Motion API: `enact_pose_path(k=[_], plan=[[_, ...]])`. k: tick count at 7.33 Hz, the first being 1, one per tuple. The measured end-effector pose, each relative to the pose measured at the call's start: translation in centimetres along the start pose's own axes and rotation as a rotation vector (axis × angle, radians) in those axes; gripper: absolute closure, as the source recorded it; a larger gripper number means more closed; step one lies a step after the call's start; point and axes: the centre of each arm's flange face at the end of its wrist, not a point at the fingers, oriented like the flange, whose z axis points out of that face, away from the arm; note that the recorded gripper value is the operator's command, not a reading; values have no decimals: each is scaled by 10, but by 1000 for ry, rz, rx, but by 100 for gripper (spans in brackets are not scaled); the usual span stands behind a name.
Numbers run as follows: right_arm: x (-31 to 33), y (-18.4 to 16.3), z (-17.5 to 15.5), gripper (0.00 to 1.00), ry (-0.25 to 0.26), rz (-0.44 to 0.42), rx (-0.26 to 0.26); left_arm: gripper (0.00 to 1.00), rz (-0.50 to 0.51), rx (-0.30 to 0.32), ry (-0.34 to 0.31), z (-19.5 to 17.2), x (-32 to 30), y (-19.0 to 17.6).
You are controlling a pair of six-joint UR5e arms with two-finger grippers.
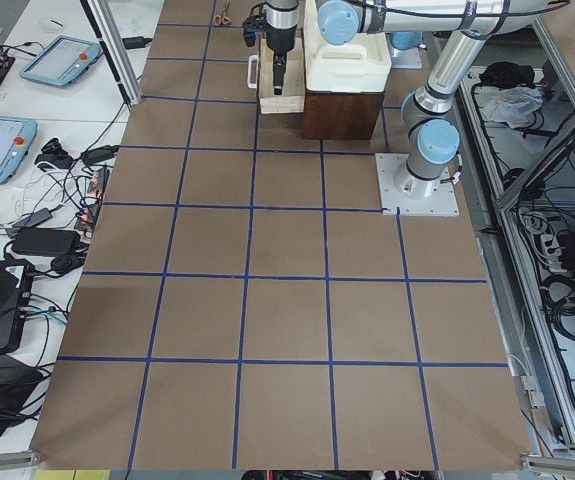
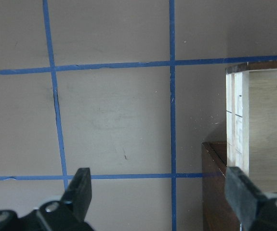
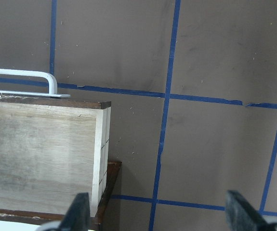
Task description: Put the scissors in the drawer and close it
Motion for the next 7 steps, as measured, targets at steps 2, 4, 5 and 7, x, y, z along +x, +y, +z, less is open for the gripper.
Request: enact_pose_path(k=[2, 4, 5, 7], plan=[[0, 1, 4, 0, -2, -2, -4, 0, 0, -4, 1, 2, 0, -1], [0, 1, 4, 0, -2, -3, -2, 0, -1, -5, 1, 2, 0, -1], [0, 1, 5, 0, -1, -4, -3, 0, -1, -4, 1, 2, 0, -1], [1, 0, 8, 0, 1, -25, -9, 0, -1, -3, 0, 1, 0, -1]])
